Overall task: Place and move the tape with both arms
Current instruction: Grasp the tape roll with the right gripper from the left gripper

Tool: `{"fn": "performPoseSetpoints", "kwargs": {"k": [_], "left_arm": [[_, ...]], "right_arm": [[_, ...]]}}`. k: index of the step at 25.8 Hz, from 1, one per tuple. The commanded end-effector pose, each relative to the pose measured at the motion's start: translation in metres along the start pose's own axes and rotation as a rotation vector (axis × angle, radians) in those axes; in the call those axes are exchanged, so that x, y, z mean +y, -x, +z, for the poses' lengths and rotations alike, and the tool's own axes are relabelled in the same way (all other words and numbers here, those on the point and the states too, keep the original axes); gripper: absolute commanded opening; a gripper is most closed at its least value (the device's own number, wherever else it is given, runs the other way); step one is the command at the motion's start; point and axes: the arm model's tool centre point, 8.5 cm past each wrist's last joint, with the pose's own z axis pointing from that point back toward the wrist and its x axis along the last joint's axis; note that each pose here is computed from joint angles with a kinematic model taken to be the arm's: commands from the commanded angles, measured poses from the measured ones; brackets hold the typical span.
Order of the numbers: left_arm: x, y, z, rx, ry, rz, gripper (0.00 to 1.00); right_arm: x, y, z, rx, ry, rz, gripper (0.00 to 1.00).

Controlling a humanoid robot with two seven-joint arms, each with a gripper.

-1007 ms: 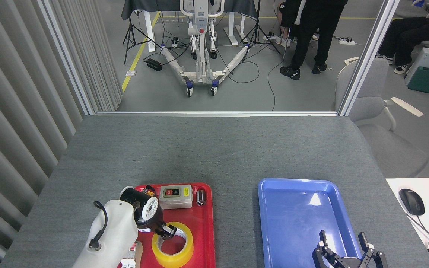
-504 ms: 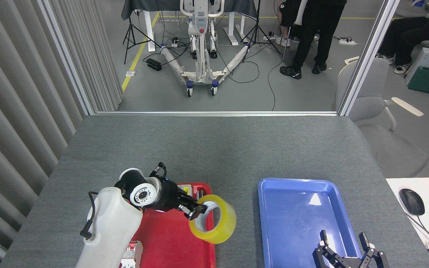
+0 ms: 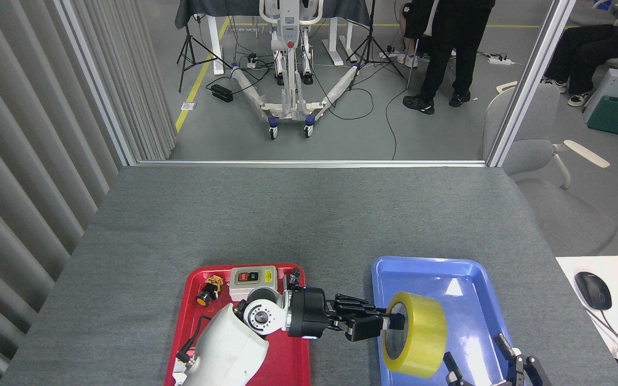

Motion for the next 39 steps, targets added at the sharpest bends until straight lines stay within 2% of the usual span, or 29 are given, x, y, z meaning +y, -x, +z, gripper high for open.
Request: {"fn": "performPoseSetpoints", "kwargs": {"k": [1,3,6,8,10,13,17,19,21,29,35,36,37,39], "left_arm": [[-0.001,-0.002,-0.004,-0.014,0.004,0.002,0.0],[-0.002,-0.001,-0.003,-0.013,0.001,0.006,0.0],[-0.002,-0.002,-0.003,-0.016,-0.001,0.007,0.0],[-0.004,-0.002,-0.004,-0.016,0.001,0.011,0.0],[-0.007,-0.001,-0.004,-0.016,0.0,0.017,0.0],[-0.022,-0.003,-0.005,-0.022,0.004,0.038,0.0],[-0.029,-0.01,-0.006,-0.031,-0.001,0.028,0.0],[-0.029,-0.01,-0.006,-0.031,-0.003,0.03,0.0],[-0.029,-0.01,-0.006,-0.031,-0.004,0.03,0.0],[-0.036,-0.01,-0.007,-0.032,-0.004,0.045,0.0],[-0.039,-0.01,-0.007,-0.033,-0.002,0.05,0.0],[-0.039,-0.01,-0.006,-0.032,-0.004,0.052,0.13],[-0.04,-0.009,-0.006,-0.029,-0.008,0.057,0.43],[-0.038,-0.007,-0.002,-0.023,-0.014,0.057,0.92]], "right_arm": [[-0.016,0.008,0.028,-0.227,0.043,-0.038,1.0],[-0.023,0.018,0.037,-0.199,0.043,-0.015,1.0],[-0.024,0.012,0.041,-0.192,0.053,-0.042,1.0],[-0.025,0.011,0.04,-0.2,0.043,-0.039,1.0],[-0.027,0.003,0.033,-0.23,0.039,-0.039,1.0],[-0.022,-0.025,0.016,-0.305,0.022,-0.076,0.99],[-0.016,-0.05,0.005,-0.373,0.0,-0.101,0.97],[-0.013,-0.06,0.004,-0.4,-0.006,-0.113,0.87],[-0.011,-0.066,0.003,-0.416,-0.011,-0.115,0.7],[-0.01,-0.068,0.005,-0.413,-0.014,-0.12,0.64],[-0.01,-0.067,0.006,-0.41,-0.017,-0.116,0.35],[-0.01,-0.066,0.005,-0.409,-0.016,-0.114,0.3],[-0.01,-0.066,0.006,-0.408,-0.017,-0.114,0.25],[-0.01,-0.065,0.006,-0.401,-0.016,-0.115,0.16]]}}
